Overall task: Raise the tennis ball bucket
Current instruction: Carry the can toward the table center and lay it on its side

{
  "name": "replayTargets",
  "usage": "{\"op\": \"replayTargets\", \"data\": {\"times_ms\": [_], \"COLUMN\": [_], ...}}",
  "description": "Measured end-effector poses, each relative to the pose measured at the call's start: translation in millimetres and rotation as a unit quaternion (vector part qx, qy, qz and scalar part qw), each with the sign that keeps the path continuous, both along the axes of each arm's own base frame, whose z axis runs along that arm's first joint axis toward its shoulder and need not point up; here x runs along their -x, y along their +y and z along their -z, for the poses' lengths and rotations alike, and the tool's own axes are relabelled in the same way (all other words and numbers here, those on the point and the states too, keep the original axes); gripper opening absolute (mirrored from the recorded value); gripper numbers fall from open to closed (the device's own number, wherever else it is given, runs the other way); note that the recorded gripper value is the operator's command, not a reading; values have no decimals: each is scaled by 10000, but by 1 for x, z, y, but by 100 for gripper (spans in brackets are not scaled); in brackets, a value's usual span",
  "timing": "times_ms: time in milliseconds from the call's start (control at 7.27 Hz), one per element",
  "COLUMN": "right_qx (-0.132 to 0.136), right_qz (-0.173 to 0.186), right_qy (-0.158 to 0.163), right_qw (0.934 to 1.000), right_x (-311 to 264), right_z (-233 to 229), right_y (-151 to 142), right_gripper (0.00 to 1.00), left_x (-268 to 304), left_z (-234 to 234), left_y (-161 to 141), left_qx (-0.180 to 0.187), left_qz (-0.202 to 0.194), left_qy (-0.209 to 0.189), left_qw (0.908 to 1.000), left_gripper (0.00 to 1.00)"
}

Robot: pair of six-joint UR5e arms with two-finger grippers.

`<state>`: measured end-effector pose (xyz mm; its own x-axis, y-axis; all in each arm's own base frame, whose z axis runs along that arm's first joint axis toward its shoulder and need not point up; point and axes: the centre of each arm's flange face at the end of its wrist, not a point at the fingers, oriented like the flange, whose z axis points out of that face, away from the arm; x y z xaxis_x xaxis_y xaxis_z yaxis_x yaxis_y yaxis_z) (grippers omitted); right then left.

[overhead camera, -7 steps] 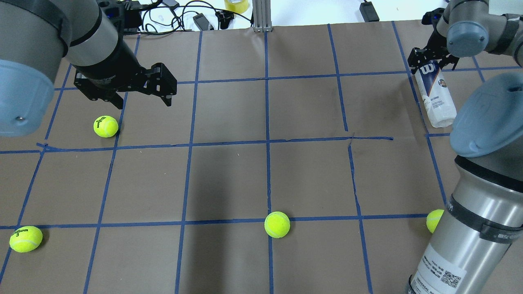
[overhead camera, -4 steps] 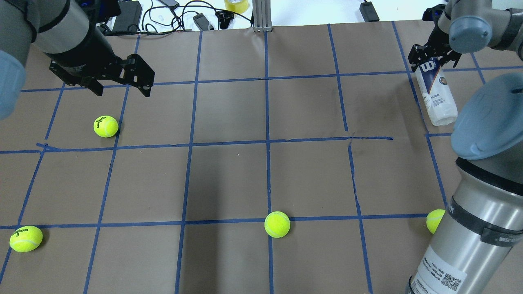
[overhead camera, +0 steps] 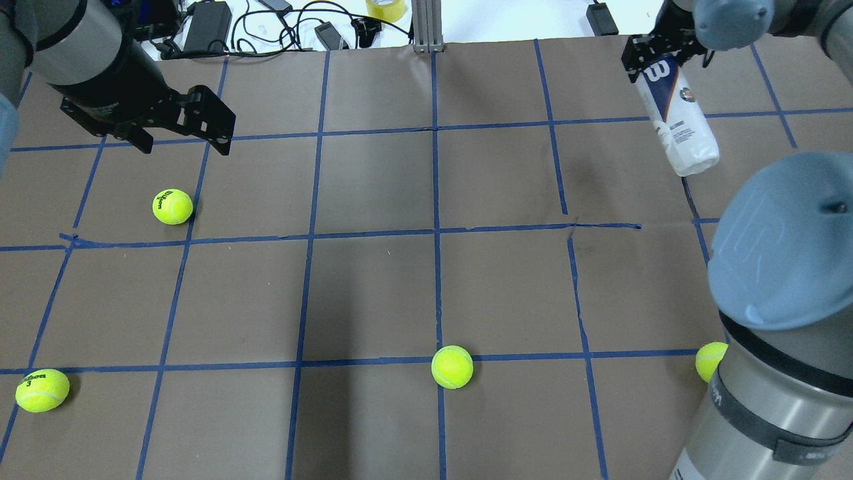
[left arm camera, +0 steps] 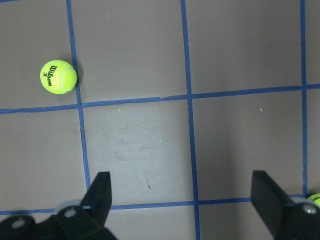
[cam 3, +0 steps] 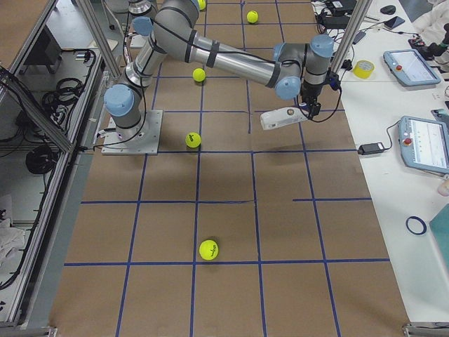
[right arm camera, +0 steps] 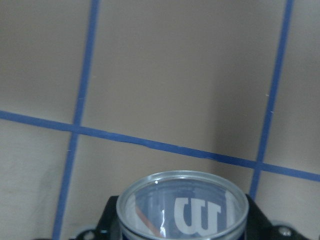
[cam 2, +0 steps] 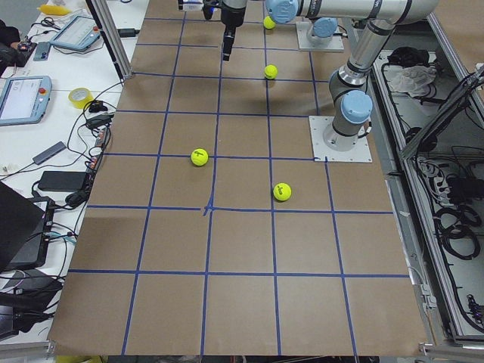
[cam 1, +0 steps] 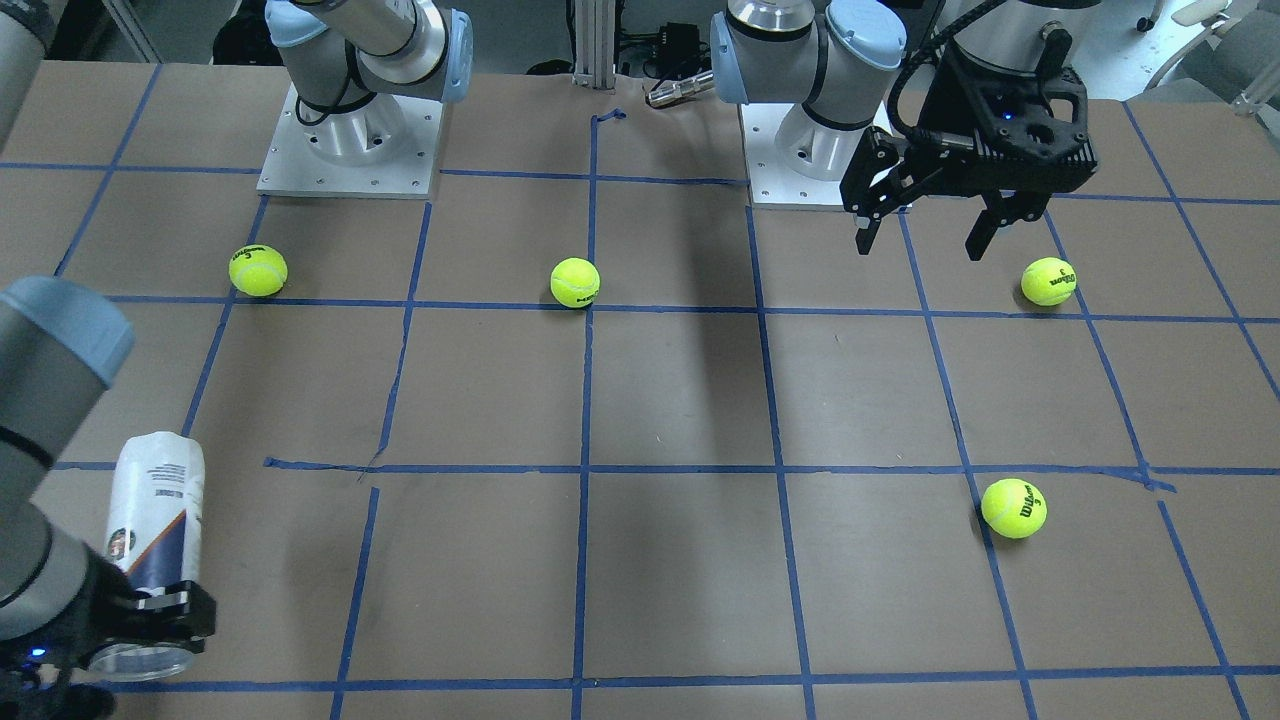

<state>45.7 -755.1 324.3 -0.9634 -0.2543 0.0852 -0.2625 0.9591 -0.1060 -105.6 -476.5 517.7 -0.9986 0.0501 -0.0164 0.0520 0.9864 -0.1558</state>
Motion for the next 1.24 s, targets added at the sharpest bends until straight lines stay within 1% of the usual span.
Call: {"op": "replayTargets", "data": {"times_ms": [138,275,413,550,688,826,963,1101,1239], "right_qx": [-56,-99,-66,30,202,365,421,421,412], "right_qz": [-505,-1044,-1690,-2484,-3258,-3752,-4084,-4422,-4782], "right_qy": [10,28,42,-13,-97,-128,-139,-136,-121], "right_qw": [9987,9945,9856,9686,9452,9262,9117,8958,8772], "right_x": [-62,-122,-174,-215,-247,-273,-299,-330,-362], "right_z": [-2,0,5,13,25,36,45,51,53], "right_y": [12,27,41,52,60,67,77,93,112], "right_gripper": [0,0,0,0,0,0,0,0,1], "left_x": [3,6,11,14,15,16,17,17,18], "left_z": [2,4,4,2,1,4,11,17,23], "left_y": [-1,-2,-2,-1,-1,-3,-6,-8,-11], "left_qx": [-7,-32,-59,-58,-53,-75,-158,-263,-351], "left_qz": [7,-35,-184,-334,-416,-470,-482,-466,-462], "left_qy": [104,195,282,333,361,389,409,420,431], "left_qw": [9999,9998,9994,9989,9985,9981,9979,9977,9974], "left_gripper": [100,100,100,100,100,100,100,100,100]}}
